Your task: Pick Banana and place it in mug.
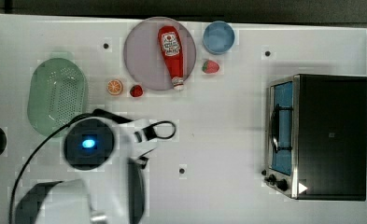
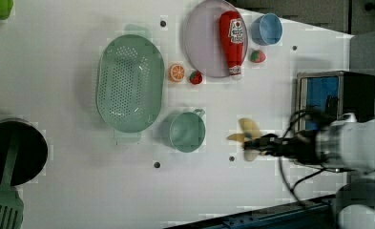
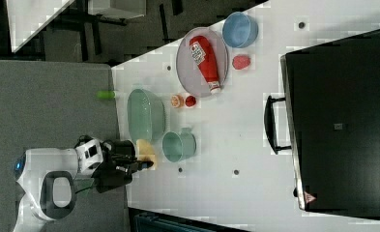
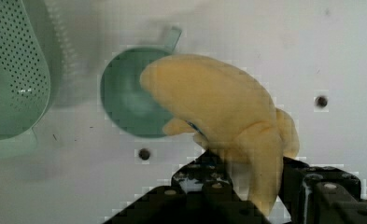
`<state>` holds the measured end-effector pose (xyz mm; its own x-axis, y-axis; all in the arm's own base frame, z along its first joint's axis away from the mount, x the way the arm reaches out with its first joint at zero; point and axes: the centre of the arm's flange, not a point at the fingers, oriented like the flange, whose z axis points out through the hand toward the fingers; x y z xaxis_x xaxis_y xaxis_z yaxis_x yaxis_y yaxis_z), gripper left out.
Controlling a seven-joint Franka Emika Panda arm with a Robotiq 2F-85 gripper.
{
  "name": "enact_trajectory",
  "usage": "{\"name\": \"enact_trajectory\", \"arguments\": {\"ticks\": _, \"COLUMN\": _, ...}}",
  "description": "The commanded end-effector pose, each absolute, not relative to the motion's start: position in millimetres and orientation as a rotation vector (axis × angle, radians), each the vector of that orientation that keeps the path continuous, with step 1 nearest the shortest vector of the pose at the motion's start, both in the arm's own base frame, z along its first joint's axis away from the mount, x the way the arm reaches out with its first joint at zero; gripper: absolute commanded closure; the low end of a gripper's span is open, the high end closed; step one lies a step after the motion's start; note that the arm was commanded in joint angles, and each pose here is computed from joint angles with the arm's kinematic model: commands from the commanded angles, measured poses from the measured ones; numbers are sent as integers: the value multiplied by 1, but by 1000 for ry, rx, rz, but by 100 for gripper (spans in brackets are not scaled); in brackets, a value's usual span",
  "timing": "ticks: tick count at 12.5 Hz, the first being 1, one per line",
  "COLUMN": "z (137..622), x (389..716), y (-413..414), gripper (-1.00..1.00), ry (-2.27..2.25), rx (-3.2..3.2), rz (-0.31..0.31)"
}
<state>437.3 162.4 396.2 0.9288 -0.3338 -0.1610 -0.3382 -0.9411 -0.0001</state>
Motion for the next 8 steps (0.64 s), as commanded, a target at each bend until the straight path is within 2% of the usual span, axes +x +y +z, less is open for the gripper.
{"name": "enact_trajectory", "arguments": {"ticks": 1, "z": 406, "x": 432, "y": 212, "gripper": 37, "ry": 784, "rx": -2995, "rz": 104}}
{"name": "enact_trajectory", "arguments": {"ticks": 8, "z": 332, "x": 444, "y": 248, "gripper": 37, "ry": 879, "rx": -3026, "rz": 33}}
